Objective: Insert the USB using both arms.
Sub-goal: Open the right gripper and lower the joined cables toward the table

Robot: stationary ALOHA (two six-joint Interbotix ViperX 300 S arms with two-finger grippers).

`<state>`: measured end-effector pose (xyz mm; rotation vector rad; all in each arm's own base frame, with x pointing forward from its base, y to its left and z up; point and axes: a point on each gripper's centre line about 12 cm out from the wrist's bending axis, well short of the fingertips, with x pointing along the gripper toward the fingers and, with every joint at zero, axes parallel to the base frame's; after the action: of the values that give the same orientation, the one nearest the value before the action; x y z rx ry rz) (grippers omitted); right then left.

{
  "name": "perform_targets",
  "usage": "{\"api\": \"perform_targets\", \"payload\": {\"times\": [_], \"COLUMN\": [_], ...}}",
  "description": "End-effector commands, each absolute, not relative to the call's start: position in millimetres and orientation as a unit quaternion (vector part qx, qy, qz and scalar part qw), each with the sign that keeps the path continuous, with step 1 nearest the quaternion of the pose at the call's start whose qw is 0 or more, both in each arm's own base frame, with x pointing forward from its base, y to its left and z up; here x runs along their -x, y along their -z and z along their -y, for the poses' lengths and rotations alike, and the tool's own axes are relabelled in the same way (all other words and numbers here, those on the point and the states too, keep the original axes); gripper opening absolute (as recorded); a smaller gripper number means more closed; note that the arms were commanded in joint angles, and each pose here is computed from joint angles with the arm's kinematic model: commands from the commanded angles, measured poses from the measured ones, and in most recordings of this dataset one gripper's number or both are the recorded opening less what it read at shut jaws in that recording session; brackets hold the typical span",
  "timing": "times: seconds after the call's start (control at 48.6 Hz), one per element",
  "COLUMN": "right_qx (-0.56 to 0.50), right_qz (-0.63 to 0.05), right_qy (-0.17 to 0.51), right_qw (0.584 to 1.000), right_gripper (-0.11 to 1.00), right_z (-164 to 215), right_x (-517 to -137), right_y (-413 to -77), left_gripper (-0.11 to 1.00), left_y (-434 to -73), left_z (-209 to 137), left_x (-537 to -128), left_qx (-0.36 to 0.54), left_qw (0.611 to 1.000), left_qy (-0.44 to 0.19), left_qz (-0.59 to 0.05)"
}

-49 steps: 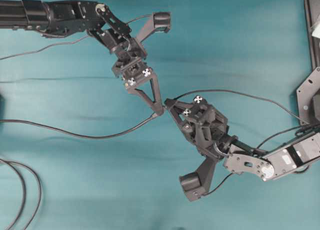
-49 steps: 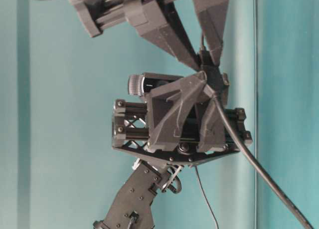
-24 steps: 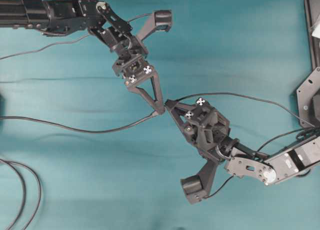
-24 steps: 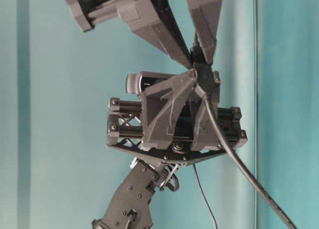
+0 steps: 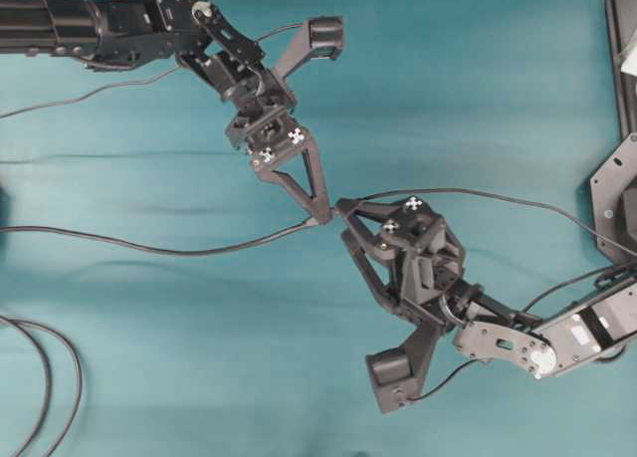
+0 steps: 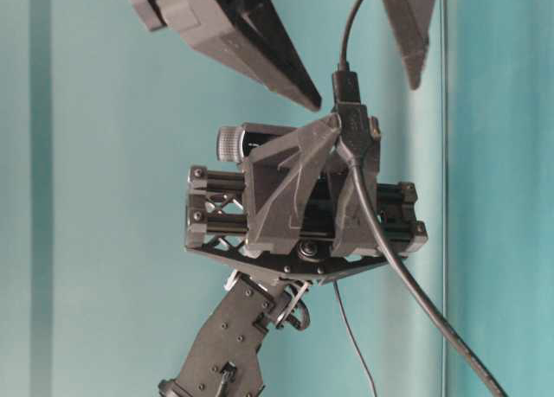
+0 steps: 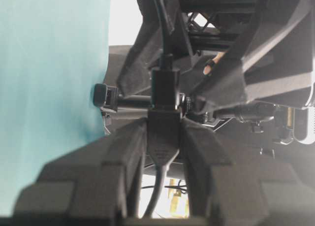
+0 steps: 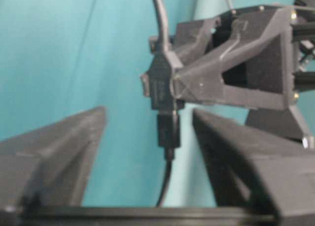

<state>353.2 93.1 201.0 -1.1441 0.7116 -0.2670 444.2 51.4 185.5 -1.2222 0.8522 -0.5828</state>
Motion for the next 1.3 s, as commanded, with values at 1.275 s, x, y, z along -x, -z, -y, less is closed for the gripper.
{"api": "perform_targets", "payload": {"times": [1.275], "right_qx": [0.110], "right_qz": [-0.278], "right_qy": [0.261], "right_qw": [0.918], "right_gripper": [0.73], "right_z": [-123.1], "right_x": [-306.8], "right_y": [-280.3], "left_gripper": [0.26], "left_y": [-112.1], "left_z": [-6.5], "left_x": [-455.9], "left_qx": [0.108], "left_qw": [0.826], "left_qy": [0.043], "left_qz": [-0.552]}}
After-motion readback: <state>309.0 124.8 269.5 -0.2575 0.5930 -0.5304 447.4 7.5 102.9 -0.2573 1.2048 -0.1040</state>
